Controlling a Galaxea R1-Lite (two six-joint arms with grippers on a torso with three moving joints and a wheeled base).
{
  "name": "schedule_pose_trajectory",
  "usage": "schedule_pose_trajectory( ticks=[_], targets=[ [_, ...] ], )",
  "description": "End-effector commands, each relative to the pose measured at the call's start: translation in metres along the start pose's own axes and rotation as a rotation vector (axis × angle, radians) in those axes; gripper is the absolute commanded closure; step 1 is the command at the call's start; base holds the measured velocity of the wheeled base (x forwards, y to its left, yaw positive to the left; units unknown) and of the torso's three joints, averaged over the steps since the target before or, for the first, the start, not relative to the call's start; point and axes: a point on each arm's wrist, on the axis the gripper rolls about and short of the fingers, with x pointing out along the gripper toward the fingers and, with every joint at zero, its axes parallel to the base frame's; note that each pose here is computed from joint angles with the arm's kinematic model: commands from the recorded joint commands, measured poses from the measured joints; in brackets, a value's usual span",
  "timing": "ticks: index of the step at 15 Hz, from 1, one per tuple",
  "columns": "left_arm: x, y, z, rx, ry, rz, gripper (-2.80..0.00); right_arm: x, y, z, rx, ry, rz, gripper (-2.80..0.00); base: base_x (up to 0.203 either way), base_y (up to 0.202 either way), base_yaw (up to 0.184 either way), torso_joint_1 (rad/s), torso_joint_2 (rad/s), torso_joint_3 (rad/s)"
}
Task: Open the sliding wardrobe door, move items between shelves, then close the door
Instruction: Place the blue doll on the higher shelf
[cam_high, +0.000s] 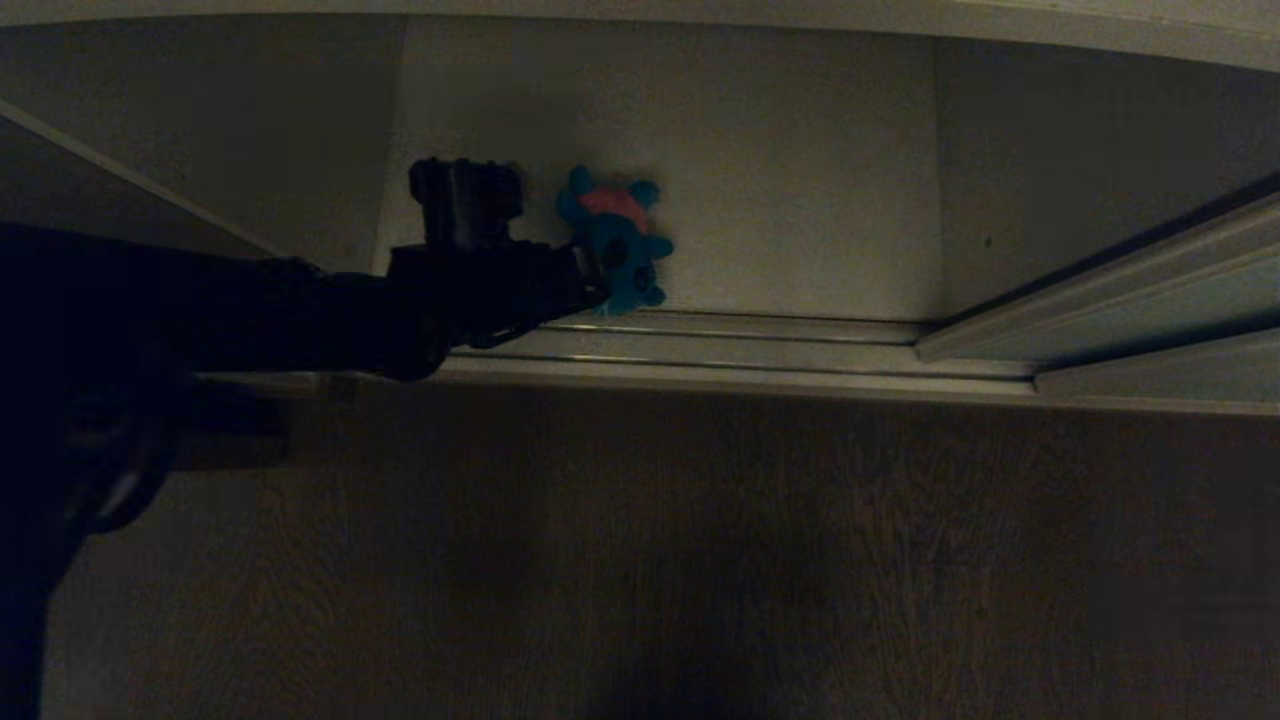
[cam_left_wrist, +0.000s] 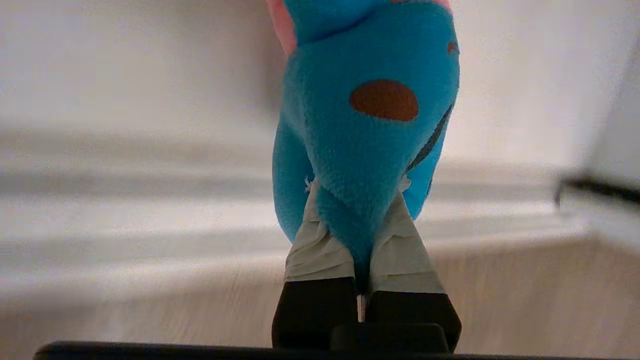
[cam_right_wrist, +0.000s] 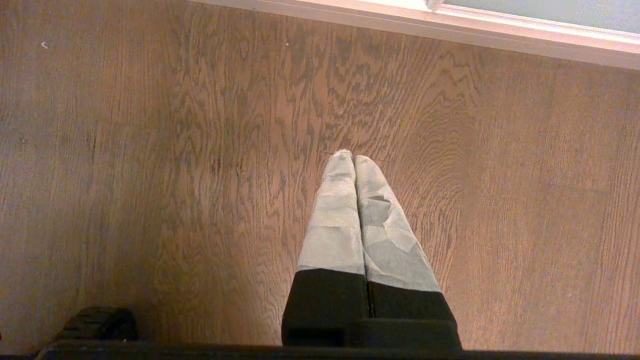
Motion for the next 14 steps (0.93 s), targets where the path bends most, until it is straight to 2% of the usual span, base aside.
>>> schedule_pose_trajectory(
  ticks=[1, 4, 6, 8, 11, 14],
  targets=[
    [-0.067, -0.015, 0.030, 0.019, -0.040, -0.016, 0.00, 0.000, 0.000, 0.000, -0.001, -0.003, 0.000, 0.00, 0.000, 0.000, 0.000, 0.000, 0.00, 0.000],
    [-0.152, -0.019, 0.026, 0.045, 0.027, 0.009, 0.00, 0.000, 0.000, 0.000, -0.001, -0.003, 0.000, 0.00, 0.000, 0.000, 0.000, 0.000, 0.00, 0.000],
    [-0.216, -0.019, 0.020, 0.059, 0.042, 0.020, 0.00, 0.000, 0.000, 0.000, -0.001, -0.003, 0.002, 0.00, 0.000, 0.000, 0.000, 0.000, 0.00, 0.000],
    [-0.279, -0.018, 0.013, 0.087, 0.012, 0.035, 0.00, 0.000, 0.000, 0.000, -0.001, -0.003, 0.000, 0.00, 0.000, 0.000, 0.000, 0.000, 0.00, 0.000],
    [-0.365, -0.012, -0.007, 0.157, -0.045, 0.113, 0.00, 0.000, 0.000, 0.000, -0.001, -0.003, 0.000, 0.00, 0.000, 0.000, 0.000, 0.000, 0.00, 0.000],
    [-0.432, -0.007, -0.047, 0.209, -0.053, 0.235, 0.00, 0.000, 0.000, 0.000, -0.001, -0.003, 0.001, 0.00, 0.000, 0.000, 0.000, 0.000, 0.00, 0.000]
  ],
)
